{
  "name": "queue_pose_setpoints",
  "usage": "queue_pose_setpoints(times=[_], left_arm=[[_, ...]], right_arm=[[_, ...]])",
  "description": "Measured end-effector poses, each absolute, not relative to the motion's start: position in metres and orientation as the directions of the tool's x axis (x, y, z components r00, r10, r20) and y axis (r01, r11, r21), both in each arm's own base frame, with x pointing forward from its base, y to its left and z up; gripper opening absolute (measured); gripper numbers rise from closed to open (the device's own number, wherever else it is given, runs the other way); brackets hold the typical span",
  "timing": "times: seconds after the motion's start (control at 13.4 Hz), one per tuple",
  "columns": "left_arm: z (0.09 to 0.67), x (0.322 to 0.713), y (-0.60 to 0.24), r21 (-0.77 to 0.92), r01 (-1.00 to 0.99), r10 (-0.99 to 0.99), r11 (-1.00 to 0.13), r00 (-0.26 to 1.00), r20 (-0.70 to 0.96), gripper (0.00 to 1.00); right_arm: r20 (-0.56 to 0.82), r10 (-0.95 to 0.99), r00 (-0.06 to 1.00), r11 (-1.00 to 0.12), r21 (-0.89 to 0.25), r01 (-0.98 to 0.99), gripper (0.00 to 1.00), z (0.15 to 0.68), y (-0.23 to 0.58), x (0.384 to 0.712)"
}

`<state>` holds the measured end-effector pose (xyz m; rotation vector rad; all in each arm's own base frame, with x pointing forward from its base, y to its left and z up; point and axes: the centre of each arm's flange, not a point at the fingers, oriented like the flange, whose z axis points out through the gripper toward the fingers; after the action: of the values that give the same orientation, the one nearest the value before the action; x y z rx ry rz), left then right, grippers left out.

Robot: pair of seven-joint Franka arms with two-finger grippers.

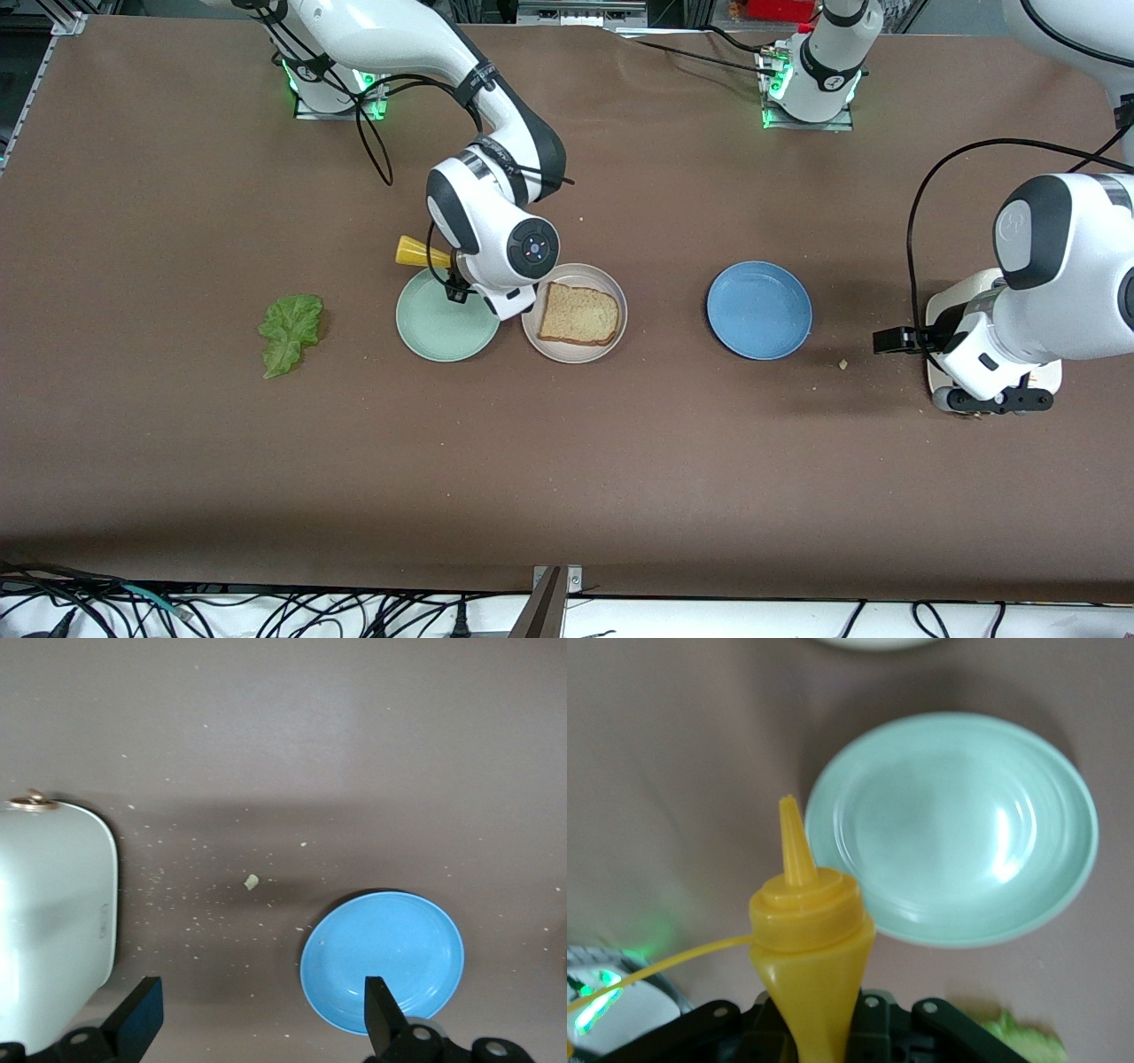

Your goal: Make sandwich in beige plate with both arms

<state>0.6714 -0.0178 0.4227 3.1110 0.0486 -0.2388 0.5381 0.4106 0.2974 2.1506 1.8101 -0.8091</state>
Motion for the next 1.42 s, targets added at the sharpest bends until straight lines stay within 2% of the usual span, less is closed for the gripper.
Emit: queue_pose_setpoints(times=[0.37, 1.19, 1.42], left_arm=[[0.429, 0.671, -0.012, 0.015, 0.038, 0.036, -0.999, 0.989, -0.145, 1.00], [0.432, 0.670, -0.009, 0.015, 0.043, 0.041, -0.999, 0.989, -0.140, 1.00], [0.434, 0.670, -0.009, 0.015, 0.043, 0.041, -0.999, 0.990, -0.137, 1.00]], right_arm=[[-0.588, 0.805, 0.077, -0.221, -0.176, 0.959, 0.14, 0.317, 0.414, 0.531], [-0.604, 0.790, 0.105, -0.233, -0.138, 0.963, 0.14, 0.336, 0.403, 0.538], [-0.582, 0.800, 0.145, -0.262, -0.122, 0.957, 0.14, 0.356, 0.389, 0.550]])
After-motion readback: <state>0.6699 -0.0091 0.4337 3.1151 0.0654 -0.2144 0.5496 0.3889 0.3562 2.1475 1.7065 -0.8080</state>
